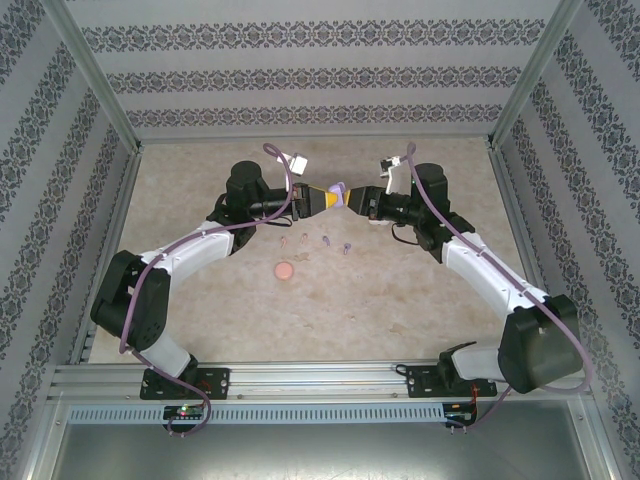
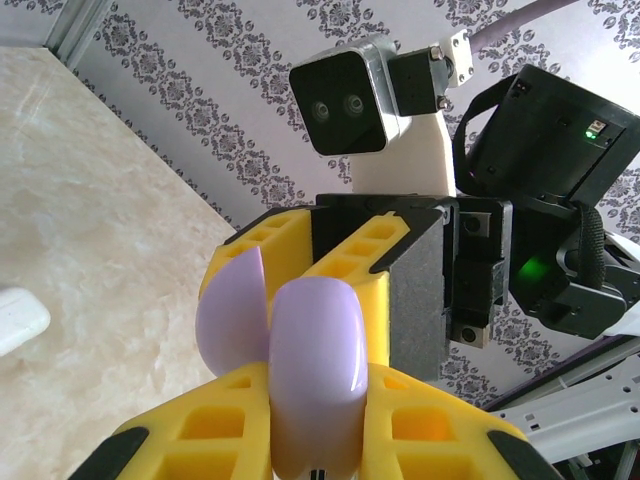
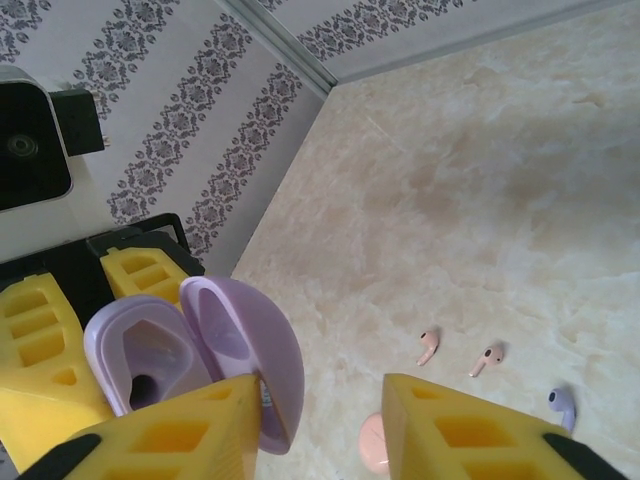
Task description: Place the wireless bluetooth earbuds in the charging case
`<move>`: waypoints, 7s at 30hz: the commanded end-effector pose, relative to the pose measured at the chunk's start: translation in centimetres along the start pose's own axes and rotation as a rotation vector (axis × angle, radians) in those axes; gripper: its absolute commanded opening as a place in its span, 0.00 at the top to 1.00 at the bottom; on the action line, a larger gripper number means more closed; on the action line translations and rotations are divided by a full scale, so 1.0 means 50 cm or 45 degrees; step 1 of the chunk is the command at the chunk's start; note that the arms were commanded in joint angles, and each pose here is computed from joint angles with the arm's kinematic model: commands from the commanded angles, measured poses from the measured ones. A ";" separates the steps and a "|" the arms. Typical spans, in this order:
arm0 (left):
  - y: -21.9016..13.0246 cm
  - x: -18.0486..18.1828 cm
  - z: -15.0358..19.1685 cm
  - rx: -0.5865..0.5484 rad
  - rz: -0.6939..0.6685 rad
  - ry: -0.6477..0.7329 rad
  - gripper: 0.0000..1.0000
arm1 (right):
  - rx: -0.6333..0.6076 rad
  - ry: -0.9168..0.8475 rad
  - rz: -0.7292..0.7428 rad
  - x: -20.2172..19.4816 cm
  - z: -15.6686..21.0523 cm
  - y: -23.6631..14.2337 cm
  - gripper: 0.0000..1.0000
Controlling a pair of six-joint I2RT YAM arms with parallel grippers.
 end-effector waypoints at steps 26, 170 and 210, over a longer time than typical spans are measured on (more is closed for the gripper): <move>0.018 -0.039 -0.017 0.013 0.096 0.072 1.00 | 0.045 -0.053 -0.075 -0.003 0.008 0.003 0.81; -0.198 -0.074 0.004 -0.679 -0.599 0.776 1.00 | 0.841 -0.098 0.659 -0.113 0.121 0.253 0.47; -0.190 -0.069 0.005 -0.739 -0.476 0.774 1.00 | 1.143 -0.286 0.799 -0.155 0.217 0.373 0.61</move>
Point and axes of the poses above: each hand's point on the last joint's axis, 136 mm out from that joint toward the fingers, its own y axis out along the fingers, its own x axis along the line the jaws close on, z = x × y, the point moved 10 cm from there along -y, back along the fingers, and after that the axes turned 11 degrees about -y, right-handed, at the moved point
